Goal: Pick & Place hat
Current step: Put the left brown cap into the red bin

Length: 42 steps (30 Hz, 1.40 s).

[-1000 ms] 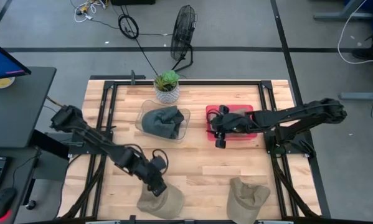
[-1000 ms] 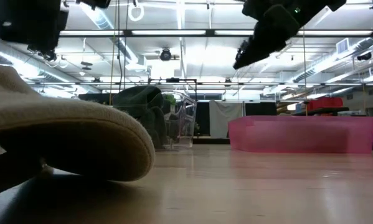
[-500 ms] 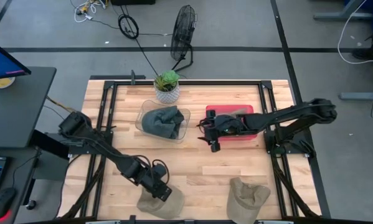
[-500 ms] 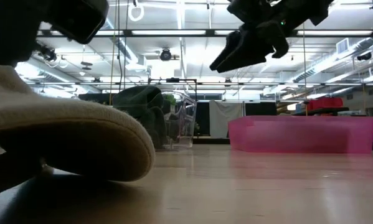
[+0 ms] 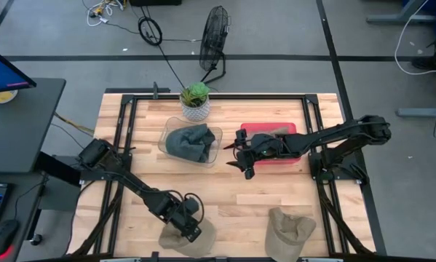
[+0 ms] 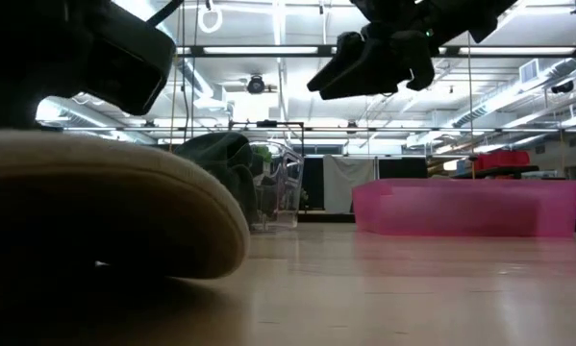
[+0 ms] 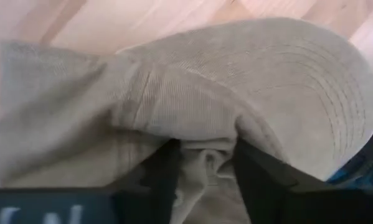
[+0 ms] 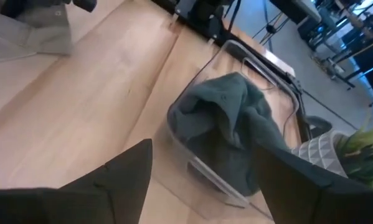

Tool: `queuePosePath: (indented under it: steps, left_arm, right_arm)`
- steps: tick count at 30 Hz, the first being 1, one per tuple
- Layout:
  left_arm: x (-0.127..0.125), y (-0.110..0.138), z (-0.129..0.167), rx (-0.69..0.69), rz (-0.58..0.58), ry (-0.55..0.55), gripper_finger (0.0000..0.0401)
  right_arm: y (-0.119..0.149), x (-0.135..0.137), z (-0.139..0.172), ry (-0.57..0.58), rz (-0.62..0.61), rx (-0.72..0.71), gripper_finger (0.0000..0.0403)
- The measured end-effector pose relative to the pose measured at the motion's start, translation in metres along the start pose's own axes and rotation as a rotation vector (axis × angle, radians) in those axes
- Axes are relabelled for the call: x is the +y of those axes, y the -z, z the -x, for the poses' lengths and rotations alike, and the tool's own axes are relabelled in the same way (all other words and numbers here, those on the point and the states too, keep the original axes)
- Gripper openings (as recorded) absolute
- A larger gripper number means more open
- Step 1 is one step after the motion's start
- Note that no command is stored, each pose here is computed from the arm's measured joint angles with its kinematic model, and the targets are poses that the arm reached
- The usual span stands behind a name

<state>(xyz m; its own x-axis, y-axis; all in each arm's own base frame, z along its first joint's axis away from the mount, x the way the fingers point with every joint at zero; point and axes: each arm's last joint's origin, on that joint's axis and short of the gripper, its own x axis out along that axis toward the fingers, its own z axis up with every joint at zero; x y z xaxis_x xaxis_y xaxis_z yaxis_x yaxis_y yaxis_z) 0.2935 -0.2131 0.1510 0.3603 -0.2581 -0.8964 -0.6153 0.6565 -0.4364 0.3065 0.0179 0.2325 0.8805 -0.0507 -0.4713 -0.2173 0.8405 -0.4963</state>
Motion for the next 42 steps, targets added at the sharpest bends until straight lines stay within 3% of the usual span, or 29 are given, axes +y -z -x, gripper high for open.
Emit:
queuePosePath:
  steps: [7,14,21,28,31,37,42]
  left_arm:
    - [-0.005,-0.001,0.005,-0.006,-0.119,0.033,0.0015]
    - [-0.017,-0.007,0.019,-0.019,-0.239,-0.001,0.0012]
    - [-0.020,-0.015,0.037,-0.035,-0.387,-0.152,0.0009]
    - [-0.030,-0.029,0.065,-0.159,-0.696,-0.345,0.0006]
    - [-0.033,-0.035,0.074,-0.195,-0.949,-0.450,0.0011]
    - [-0.033,-0.053,0.079,-0.208,-1.461,-0.678,0.0013]
    - [-0.028,-0.080,0.080,-0.143,-1.678,-0.754,0.0011]
  right_arm:
    - [-0.002,0.000,0.000,-0.018,0.003,-0.028,0.0277]
    - [-0.002,0.001,0.000,-0.061,-0.006,-0.051,0.0277]
    - [-0.002,0.002,0.000,-0.076,0.008,-0.059,0.0277]
    - [-0.006,0.011,0.003,-0.357,0.002,-0.201,0.0277]
    - [-0.009,0.018,0.005,-0.457,0.002,-0.260,0.0277]
    - [-0.020,0.028,0.007,-0.452,0.029,-0.306,0.0277]
    - [-0.025,0.027,0.007,-0.396,0.011,-0.323,0.0277]
